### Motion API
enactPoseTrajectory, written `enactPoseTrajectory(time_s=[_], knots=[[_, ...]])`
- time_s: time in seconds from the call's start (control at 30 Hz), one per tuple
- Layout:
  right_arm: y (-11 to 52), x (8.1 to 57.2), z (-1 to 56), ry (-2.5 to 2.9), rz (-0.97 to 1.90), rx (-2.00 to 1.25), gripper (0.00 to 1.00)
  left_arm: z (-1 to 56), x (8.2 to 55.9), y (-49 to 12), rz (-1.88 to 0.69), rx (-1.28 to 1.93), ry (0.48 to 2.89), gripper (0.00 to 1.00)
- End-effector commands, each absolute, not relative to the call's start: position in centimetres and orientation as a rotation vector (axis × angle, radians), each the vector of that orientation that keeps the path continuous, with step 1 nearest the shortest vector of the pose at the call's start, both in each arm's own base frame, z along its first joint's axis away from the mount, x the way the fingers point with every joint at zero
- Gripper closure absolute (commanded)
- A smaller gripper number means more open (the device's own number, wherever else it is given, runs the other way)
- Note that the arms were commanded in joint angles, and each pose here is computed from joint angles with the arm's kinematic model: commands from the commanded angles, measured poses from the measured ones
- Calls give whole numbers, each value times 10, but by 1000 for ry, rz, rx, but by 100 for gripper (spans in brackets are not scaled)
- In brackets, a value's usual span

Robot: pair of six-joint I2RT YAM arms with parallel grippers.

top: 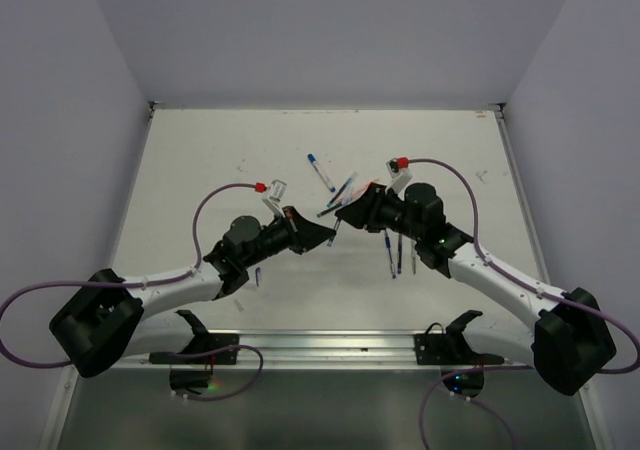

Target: Open the pen caps

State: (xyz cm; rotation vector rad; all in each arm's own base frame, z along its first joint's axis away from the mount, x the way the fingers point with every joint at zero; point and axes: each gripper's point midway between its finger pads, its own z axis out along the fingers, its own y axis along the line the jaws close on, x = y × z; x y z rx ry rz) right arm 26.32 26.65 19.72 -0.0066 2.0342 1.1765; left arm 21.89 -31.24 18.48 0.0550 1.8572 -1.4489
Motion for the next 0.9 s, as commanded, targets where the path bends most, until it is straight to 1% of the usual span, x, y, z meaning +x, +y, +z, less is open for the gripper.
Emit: enactPoseTrajectory(time_s=[0.0, 0.07, 0.1, 0.13, 0.2, 0.23, 0.27, 0.3, 0.33, 0.4, 0.47, 0.5, 0.57, 0.73, 0.8, 0.87], knots=[[276, 264, 202, 1991, 1251, -3, 59, 221, 226, -321, -1491, 64, 1736, 100], [278, 266, 200, 1990, 1258, 3, 64, 221, 225, -324, -1495, 71, 1739, 100], [278, 267, 198, 1997, 1258, 2, 70, 222, 224, -326, -1498, 74, 1738, 100], [280, 267, 195, 2008, 1262, -1, 86, 220, 224, -326, -1496, 72, 1741, 100], [282, 267, 194, 2018, 1265, -9, 100, 220, 223, -327, -1496, 81, 1739, 100], [282, 267, 193, 2022, 1263, -14, 100, 223, 223, -328, -1496, 89, 1733, 100], [281, 266, 190, 2035, 1241, -33, 100, 215, 225, -328, -1457, 97, 1774, 91], [279, 265, 189, 2047, 1221, -46, 100, 213, 227, -326, -1431, 97, 1790, 68], [276, 263, 189, 2069, 1194, -62, 100, 206, 232, -324, -1368, 92, 1839, 60], [272, 261, 189, 2074, 1141, -137, 100, 210, 235, -316, -1313, 79, 1838, 45], [267, 253, 188, 2108, 1088, -215, 100, 209, 241, -306, -1225, 76, 1851, 41], [265, 251, 187, 2120, 1074, -246, 100, 218, 242, -301, -1212, 73, 1828, 39], [267, 236, 186, 2140, 1096, -370, 100, 225, 245, -294, -1184, 79, 1818, 39], [274, 215, 185, 2115, 1202, -508, 100, 240, 242, -301, -1276, 160, 1767, 42], [280, 202, 186, 2105, 1291, -564, 100, 238, 243, -306, -1297, 176, 1773, 43], [284, 203, 191, 2058, 1327, -574, 100, 235, 241, -311, -1318, 199, 1778, 43]])
